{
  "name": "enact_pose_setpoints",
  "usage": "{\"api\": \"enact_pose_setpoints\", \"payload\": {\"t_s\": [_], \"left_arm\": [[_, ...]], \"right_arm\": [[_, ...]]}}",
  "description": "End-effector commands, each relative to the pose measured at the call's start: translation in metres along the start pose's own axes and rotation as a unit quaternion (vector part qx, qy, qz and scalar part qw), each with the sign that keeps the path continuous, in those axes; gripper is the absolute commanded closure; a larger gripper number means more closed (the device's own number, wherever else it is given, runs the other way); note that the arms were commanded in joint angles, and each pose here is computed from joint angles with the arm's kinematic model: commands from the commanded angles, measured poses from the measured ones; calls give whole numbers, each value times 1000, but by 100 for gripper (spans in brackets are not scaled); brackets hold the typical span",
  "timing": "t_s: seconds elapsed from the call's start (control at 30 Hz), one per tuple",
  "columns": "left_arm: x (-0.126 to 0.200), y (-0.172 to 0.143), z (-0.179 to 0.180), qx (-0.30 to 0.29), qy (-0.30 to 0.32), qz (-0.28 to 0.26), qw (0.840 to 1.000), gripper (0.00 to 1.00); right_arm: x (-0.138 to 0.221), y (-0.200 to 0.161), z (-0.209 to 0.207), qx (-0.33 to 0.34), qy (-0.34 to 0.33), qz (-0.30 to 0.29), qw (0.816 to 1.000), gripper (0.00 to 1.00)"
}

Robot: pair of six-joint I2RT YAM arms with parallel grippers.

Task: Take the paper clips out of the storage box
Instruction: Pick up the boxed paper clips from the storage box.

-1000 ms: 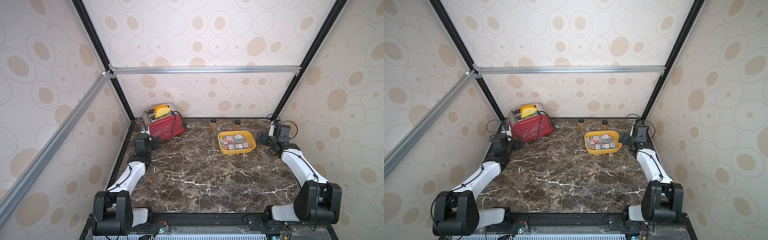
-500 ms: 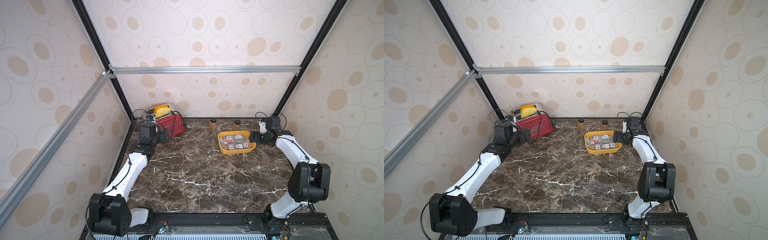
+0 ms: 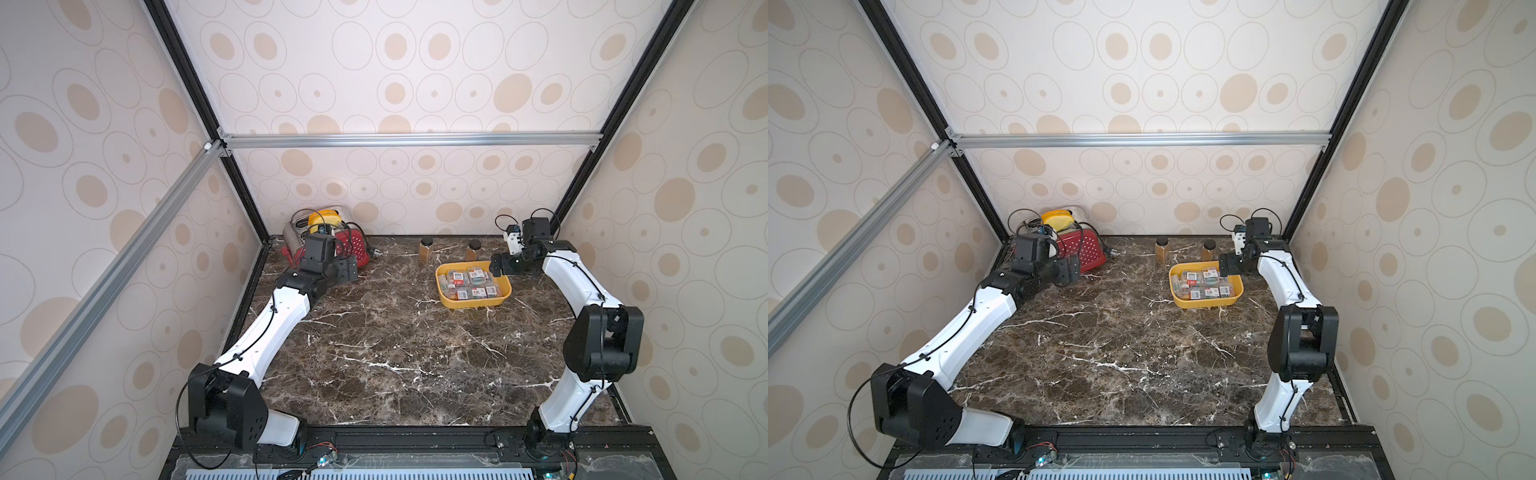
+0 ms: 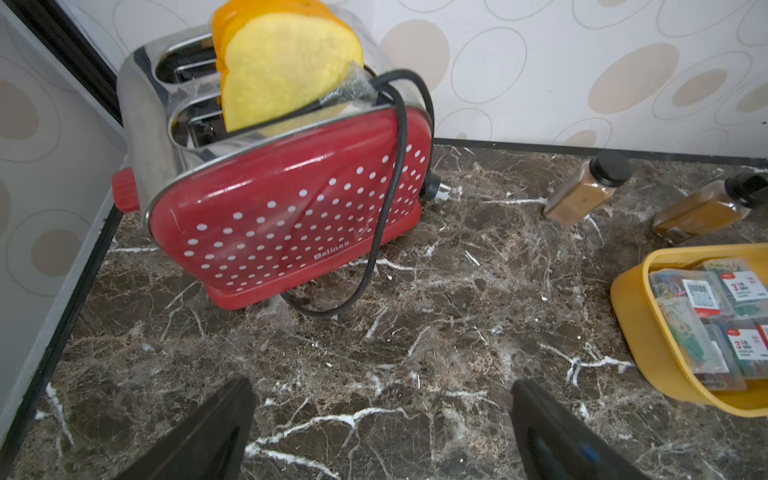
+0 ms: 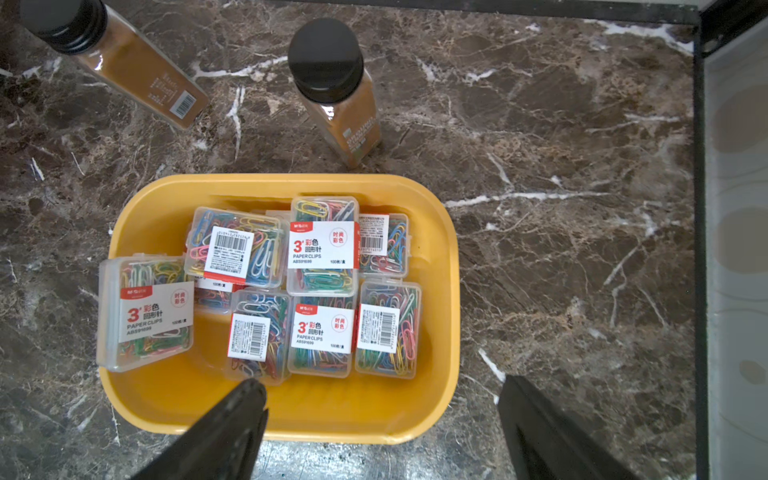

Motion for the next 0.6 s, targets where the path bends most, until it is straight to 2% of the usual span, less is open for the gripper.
{"api": "enact_pose_setpoints", "payload": {"t_s": [0.0, 0.37, 0.57], "left_arm": [[2, 4, -2, -10, -7, 22, 1000, 1], [2, 3, -12, -37, -52, 26, 998, 1], [3, -3, -13, -30, -59, 31, 997, 1]], "right_arm": [[-4, -4, 6, 18, 7, 29, 999, 7], [-26, 16, 12, 17, 21, 19, 999, 7], [-31, 25, 13, 26, 4, 12, 1000, 8]]}}
Point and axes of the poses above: each gripper's point midway between its finger pads, its own x axis back along the fingers, its own z axis along the line the jaws close on, y = z × x, the point moved 7 cm from there along x, back along the fingers, and after that the axes turned 15 degrees about -x, right-handed, at the moved point
